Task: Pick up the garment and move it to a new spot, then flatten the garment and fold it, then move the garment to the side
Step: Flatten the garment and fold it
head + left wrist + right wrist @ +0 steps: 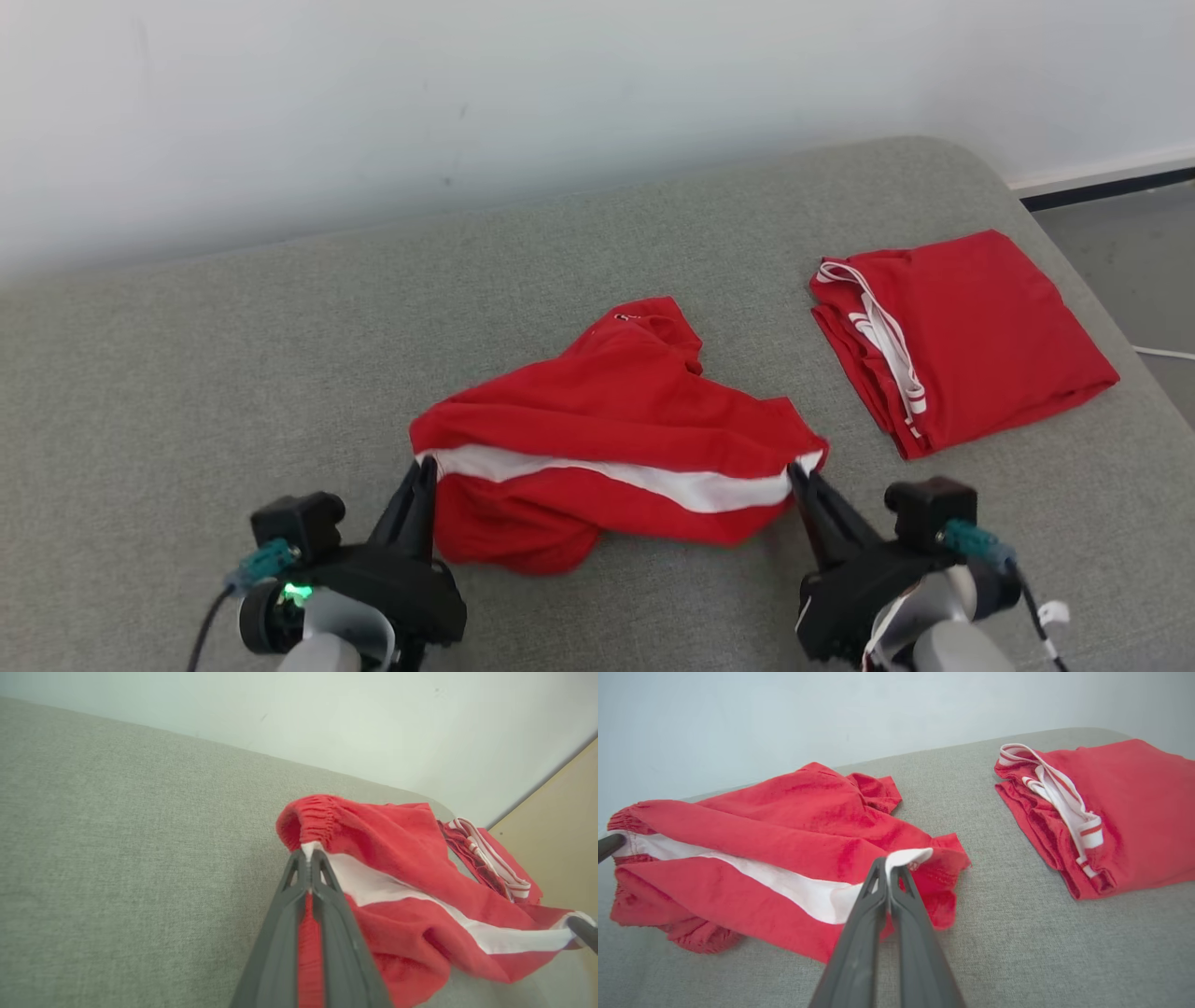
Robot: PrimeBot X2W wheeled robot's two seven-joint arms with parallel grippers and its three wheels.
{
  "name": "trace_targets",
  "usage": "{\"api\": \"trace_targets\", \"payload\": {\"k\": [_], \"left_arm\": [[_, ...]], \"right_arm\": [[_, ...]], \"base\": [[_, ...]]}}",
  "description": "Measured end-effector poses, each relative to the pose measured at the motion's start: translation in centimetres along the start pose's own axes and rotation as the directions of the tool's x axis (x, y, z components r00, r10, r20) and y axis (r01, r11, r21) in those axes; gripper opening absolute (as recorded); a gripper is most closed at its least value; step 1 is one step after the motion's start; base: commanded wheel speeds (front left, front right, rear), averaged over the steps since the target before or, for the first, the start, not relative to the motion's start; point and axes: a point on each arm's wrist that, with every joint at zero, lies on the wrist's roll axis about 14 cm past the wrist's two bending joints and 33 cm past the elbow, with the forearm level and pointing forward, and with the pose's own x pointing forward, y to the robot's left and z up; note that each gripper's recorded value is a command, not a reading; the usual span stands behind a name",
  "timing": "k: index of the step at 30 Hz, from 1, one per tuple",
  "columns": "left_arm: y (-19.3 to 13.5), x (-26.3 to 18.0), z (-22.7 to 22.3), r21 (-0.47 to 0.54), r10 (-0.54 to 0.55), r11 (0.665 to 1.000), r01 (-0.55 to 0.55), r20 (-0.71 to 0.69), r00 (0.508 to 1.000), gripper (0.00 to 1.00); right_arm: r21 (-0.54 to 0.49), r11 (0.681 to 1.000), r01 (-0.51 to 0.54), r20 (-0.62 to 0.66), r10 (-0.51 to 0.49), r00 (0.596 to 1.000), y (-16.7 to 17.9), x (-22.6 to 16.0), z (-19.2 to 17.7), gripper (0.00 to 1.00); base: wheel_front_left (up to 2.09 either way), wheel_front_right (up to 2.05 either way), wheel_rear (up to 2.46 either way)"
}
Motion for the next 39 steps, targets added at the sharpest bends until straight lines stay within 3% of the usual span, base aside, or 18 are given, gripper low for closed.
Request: {"api": "trace_targets", "payload": {"k": [7,14,21,28,32,36,39], "left_arm": [[-1.5,1.2,5.1,-0.176,-0.043,0.983,0.062,0.108,0.993,0.00],[-5.2,4.0,12.0,-0.223,-0.179,0.949,0.222,0.196,0.964,0.00],[-6.6,6.7,19.6,-0.238,-0.240,0.918,0.319,0.307,0.921,0.00],[-3.1,10.7,26.7,-0.117,-0.174,0.962,0.247,0.432,0.885,0.00],[-1.2,13.0,30.4,-0.070,-0.147,0.973,0.221,0.553,0.820,0.00],[0.6,14.3,33.4,-0.066,-0.123,0.969,0.237,0.703,0.700,0.00],[1.7,15.1,34.3,-0.059,-0.117,0.965,0.255,0.774,0.622,0.00]], "right_arm": [[-0.054,0.997,-0.048,0.125,0.055,0.991,0.4,1.4,6.3,0.00],[-0.120,0.986,-0.118,0.296,0.148,0.944,1.9,3.4,15.8,0.00],[-0.142,0.972,-0.189,0.386,0.230,0.894,3.8,6.2,22.5,0.00],[-0.167,0.969,-0.180,0.448,0.237,0.862,3.8,12.1,27.3,0.00],[-0.225,0.966,-0.127,0.514,0.228,0.827,3.3,15.8,29.8,0.00],[-0.203,0.976,-0.080,0.649,0.195,0.736,2.0,18.3,33.1,0.00],[-0.185,0.982,-0.043,0.693,0.162,0.702,0.7,20.2,34.0,0.00]], "base": [[0.00,0.00,0.00],[0.00,0.00,0.00],[0.00,0.00,0.00],[0.00,0.00,0.00],[0.00,0.00,0.00],[0.00,0.00,0.00],[0.00,0.00,0.00]]}}
